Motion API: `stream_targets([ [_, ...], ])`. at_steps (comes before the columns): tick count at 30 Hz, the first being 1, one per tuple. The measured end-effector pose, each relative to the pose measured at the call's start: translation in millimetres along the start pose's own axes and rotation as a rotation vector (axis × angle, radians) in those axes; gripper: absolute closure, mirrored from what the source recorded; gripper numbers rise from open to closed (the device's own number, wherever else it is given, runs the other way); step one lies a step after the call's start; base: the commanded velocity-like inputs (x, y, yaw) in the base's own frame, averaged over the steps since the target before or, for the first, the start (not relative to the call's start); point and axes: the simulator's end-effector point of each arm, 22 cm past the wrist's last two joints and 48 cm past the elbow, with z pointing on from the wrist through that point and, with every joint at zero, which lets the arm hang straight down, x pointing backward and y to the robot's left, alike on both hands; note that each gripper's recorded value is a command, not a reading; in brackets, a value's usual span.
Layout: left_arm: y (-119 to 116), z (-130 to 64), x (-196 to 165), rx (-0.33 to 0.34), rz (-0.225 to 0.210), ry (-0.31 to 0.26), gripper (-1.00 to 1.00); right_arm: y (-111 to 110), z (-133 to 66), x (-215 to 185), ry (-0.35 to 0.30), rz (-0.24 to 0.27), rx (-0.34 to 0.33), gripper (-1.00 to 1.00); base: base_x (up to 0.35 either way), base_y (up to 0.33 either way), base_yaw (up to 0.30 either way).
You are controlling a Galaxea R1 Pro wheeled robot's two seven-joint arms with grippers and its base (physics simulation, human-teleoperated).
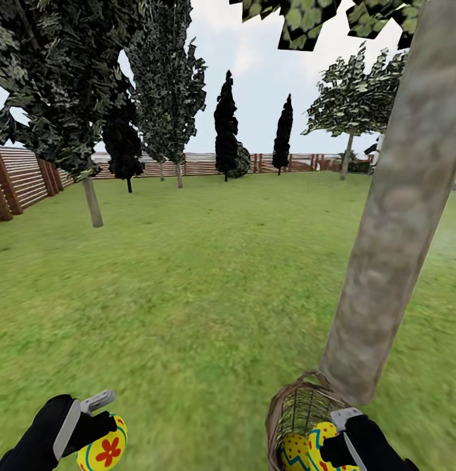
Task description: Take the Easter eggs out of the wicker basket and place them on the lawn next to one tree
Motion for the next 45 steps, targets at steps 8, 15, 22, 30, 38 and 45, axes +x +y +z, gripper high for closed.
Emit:
stream_targets([
  [8, -5, -15.0, -7, 0.01, -0.004, 0.0, 1.0, -4, -14.5, -7, 0.0, 0.001, 0.003, 1.0, 0.0, 0.212, 0.0],
  [15, -8, -28.1, -12, 0.004, 0.006, -0.002, 1.0, -5, -27.7, -13, -0.001, 0.007, -0.005, 1.0, 0.0, 0.331, -0.198],
  [22, -14, -40.2, -16, 0.008, 0.006, -0.001, 1.0, -7, -40.3, -19, -0.001, 0.002, 0.0, 1.0, 0.0, 0.332, -0.086],
  [30, -16, -54.7, -21, 0.01, 0.002, -0.002, 1.0, -9, -54.4, -25, -0.001, -0.001, 0.001, 1.0, 0.055, 0.332, 0.0],
  [38, -18, -68.7, -27, 0.009, 0.003, -0.002, 1.0, -11, -68.2, -31, -0.001, -0.002, 0.003, 1.0, 0.128, 0.328, -0.001],
  [45, -20, -80.9, -31, 0.008, 0.005, -0.003, 1.0, -14, -80.9, -37, -0.004, -0.002, 0.004, 1.0, 0.138, 0.323, -0.255],
])
